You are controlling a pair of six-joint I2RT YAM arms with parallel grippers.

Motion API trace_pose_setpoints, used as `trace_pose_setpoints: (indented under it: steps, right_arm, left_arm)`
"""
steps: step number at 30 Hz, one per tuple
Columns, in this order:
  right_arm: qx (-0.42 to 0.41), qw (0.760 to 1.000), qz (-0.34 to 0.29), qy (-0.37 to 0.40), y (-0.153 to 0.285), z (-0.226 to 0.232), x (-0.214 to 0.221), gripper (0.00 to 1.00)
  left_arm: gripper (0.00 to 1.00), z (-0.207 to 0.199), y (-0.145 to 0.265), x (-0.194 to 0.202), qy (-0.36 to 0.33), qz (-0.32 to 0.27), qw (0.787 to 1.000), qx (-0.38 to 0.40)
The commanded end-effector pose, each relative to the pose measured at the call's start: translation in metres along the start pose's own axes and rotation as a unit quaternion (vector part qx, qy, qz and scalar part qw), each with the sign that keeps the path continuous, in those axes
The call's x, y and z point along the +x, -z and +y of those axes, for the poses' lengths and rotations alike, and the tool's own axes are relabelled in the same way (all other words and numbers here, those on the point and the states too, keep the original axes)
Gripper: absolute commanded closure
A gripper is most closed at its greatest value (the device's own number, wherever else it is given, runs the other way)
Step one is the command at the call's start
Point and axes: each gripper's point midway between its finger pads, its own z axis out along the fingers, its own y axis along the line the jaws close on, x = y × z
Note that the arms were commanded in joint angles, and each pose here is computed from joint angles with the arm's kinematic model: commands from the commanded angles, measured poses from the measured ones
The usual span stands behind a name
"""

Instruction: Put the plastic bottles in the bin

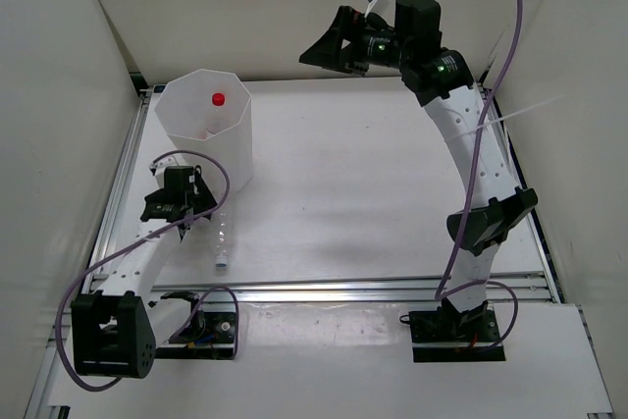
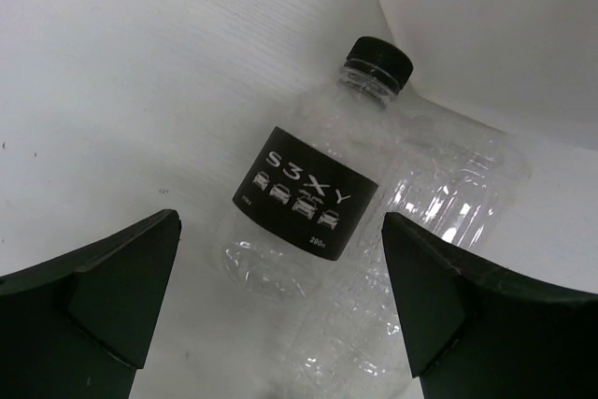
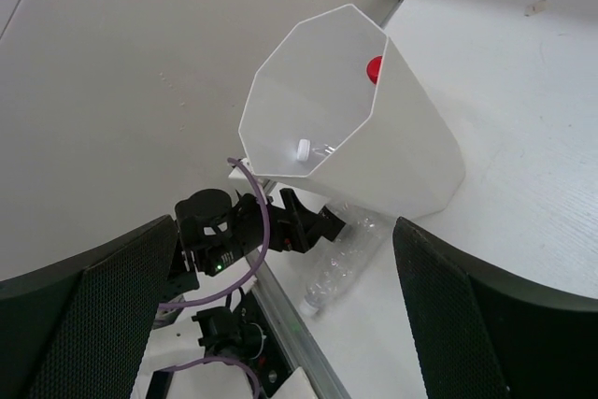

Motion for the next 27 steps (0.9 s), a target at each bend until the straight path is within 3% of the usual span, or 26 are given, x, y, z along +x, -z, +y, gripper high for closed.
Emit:
trace_pose_setpoints:
  steps: [1, 13, 18, 21, 24, 27]
  right_arm:
    - [-0.017, 1.0, -0.015, 0.018, 0.022, 0.018, -0.011, 0.0]
    - [-0.011, 1.0, -0.012, 0.0, 0.025, 0.002, -0.014, 0.0]
    - [-0.006, 1.0, 0.003, -0.01, 0.03, -0.007, -0.007, 0.0]
    - [0.004, 1.0, 0.017, -0.024, 0.028, -0.016, 0.004, 0.0]
    - [-0.003, 0.999, 0.027, -0.028, 0.028, -0.015, 0.008, 0.0]
    - [-0.004, 0.999, 0.033, -0.036, 0.024, -0.017, 0.008, 0.0]
  left_arm:
    - [0.0, -0.01, -0.007, -0.011, -0.017, -0.02, 0.999, 0.023]
    - [0.0, -0.008, -0.023, 0.014, -0.019, 0.002, 1.0, 0.023]
    - [0.08, 0.001, -0.029, 0.037, -0.003, 0.019, 1.0, 0.009]
    - [0.21, 0.004, -0.029, 0.049, 0.007, 0.03, 0.999, 0.009]
    - [0.48, 0.004, -0.025, 0.046, 0.011, 0.019, 1.0, 0.015]
    - [0.58, 0.004, -0.021, 0.042, 0.011, 0.007, 1.0, 0.021]
